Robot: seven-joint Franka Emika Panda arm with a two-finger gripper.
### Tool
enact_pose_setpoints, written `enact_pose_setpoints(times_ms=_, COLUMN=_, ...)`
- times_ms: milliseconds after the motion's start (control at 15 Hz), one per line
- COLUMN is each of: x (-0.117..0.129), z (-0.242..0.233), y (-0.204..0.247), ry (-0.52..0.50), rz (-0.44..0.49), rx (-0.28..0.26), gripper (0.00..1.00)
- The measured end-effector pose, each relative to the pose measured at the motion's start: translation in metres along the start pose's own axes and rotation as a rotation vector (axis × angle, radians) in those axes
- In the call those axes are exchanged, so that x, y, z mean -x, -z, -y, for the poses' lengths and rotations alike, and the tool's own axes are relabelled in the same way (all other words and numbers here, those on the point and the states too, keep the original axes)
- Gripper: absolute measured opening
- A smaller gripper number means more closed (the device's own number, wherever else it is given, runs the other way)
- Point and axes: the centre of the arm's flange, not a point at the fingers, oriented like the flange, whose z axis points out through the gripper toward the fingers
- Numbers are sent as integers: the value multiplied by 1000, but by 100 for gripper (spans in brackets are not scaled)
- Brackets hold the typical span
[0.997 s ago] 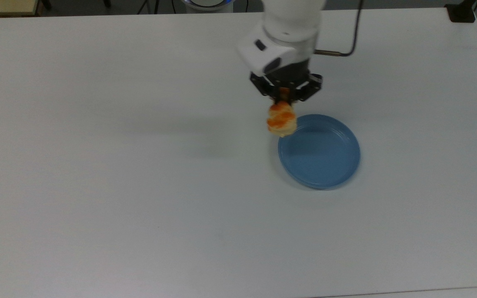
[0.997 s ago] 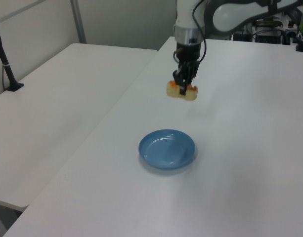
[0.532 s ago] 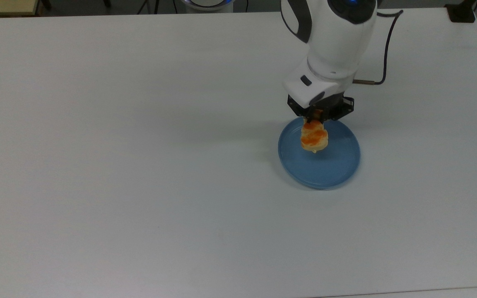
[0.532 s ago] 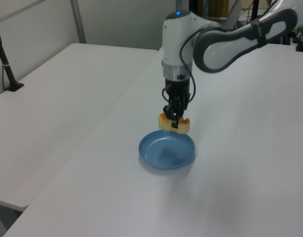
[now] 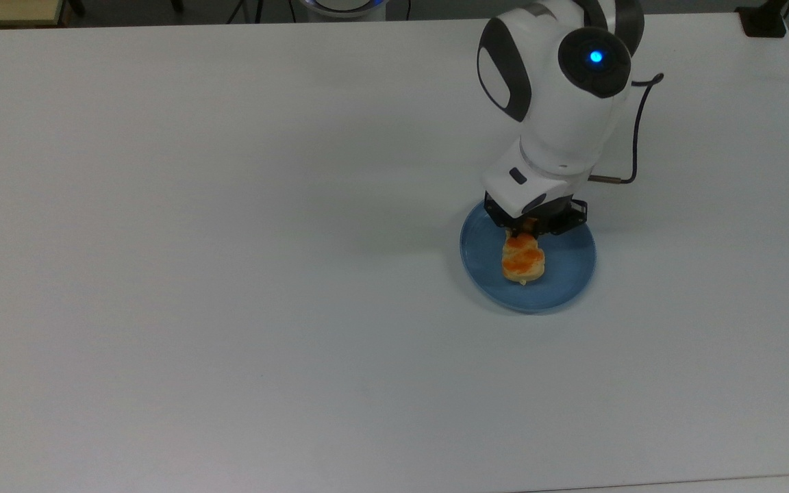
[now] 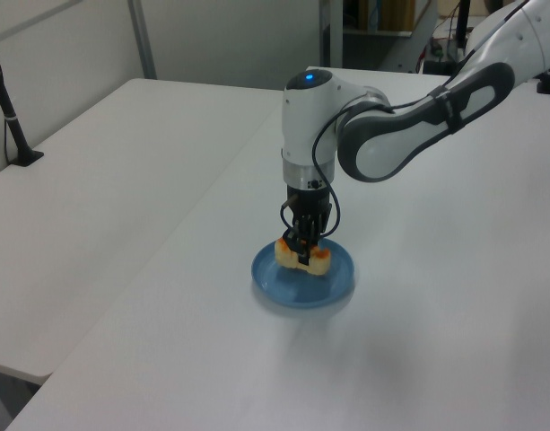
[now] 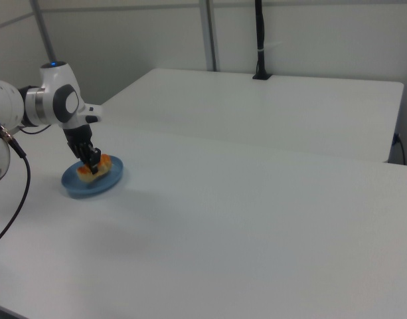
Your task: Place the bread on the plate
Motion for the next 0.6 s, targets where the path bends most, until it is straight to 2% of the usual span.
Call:
enact_pose_setpoints(times_ms=133, x=-3, z=1, y=-11, ry=6, rz=-9, rx=4, gripper=29)
enact_pose_setpoints(times_ms=399, x=-5, z=1, y=-14, ry=23, rz=-27, rx=29, gripper=65)
enact_pose_setpoints(times_ms=465, x=-5, z=2, y=-13, ry=29, rz=-32, rx=33, gripper=76)
enact_pose_setpoints(times_ms=532, x=-4, z=4, y=-12, ry=34, rz=-36, rx=35, gripper=92)
enact_pose_setpoints(times_ms=598, x=-5, z=5, y=-10, ry=34, rz=-40, rx=33, gripper=100)
